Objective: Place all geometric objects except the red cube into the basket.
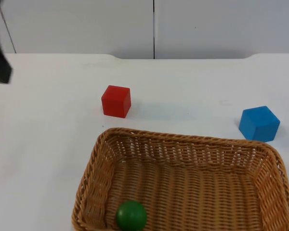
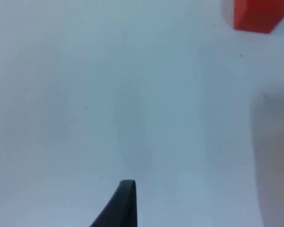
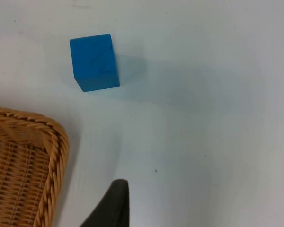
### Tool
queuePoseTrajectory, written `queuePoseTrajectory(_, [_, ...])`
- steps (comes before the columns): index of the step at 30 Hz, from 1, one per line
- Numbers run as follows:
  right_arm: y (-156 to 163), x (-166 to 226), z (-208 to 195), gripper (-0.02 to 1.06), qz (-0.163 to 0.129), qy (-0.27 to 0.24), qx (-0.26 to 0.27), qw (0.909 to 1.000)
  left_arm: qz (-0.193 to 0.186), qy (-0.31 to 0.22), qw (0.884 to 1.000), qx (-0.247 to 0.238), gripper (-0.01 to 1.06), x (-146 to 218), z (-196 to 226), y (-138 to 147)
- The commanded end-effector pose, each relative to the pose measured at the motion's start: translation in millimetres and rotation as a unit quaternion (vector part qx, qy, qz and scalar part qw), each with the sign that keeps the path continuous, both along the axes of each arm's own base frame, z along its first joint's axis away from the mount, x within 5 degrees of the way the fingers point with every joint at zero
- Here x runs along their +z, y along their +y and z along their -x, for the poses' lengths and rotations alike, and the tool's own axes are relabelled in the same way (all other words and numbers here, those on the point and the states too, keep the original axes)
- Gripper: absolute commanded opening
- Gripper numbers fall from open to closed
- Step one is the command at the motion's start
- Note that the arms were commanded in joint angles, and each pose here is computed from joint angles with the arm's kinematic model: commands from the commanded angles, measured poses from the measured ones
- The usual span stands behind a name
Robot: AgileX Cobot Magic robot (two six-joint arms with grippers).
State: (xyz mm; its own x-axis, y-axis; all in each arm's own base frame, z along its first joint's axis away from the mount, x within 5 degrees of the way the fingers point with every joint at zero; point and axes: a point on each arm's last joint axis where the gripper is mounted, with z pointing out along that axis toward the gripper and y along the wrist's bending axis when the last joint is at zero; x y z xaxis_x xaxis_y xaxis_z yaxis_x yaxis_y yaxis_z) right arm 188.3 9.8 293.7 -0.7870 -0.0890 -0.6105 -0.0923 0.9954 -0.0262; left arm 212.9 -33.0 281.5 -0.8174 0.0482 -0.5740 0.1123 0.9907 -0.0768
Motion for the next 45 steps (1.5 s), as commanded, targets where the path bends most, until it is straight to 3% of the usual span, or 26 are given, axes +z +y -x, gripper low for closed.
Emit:
queuePoseTrajectory(1, [0.9,-1.1,-0.6,1.05,-0.001,-0.005,0.003,1.0000,0.015,-0.020,0.999,0.020,1.05,8.1,15.4,5.6])
queuePoseTrajectory(10, [1.6,-1.1,-0.5,1.05,-0.008,-0.004,0.002,1.0000,0.022,-0.075,0.997,0.029,1.05,24.2,65.0,13.8])
queuePoseTrajectory(19, [1.9,-0.7,-1.0,1.05,-0.009,-0.008,0.001,0.9999,0.007,-0.062,0.998,0.027,1.05,1.9,82.5,17.2])
queuePoseTrajectory(31, [8.3,1.3,-4.6,1.05,-0.008,-0.007,0.020,0.9997,0.004,-0.061,0.998,0.026,1.05,1.7,82.2,17.3])
queuePoseTrajectory(35, [34.7,-2.2,-34.4,1.05,-0.005,0.027,0.071,0.9971,0.004,-0.060,0.998,0.026,1.05,1.6,82.3,17.3])
queuePoseTrajectory(39, [57.5,-15.6,-65.7,1.05,-0.010,0.047,0.089,0.9949,0.005,-0.062,0.998,0.026,1.05,1.9,82.0,17.2])
queuePoseTrajectory(45, [76.7,-62.2,-118.2,1.05,0.011,0.094,0.089,0.9915,0.005,-0.062,0.998,0.026,1.05,1.9,82.0,17.2])
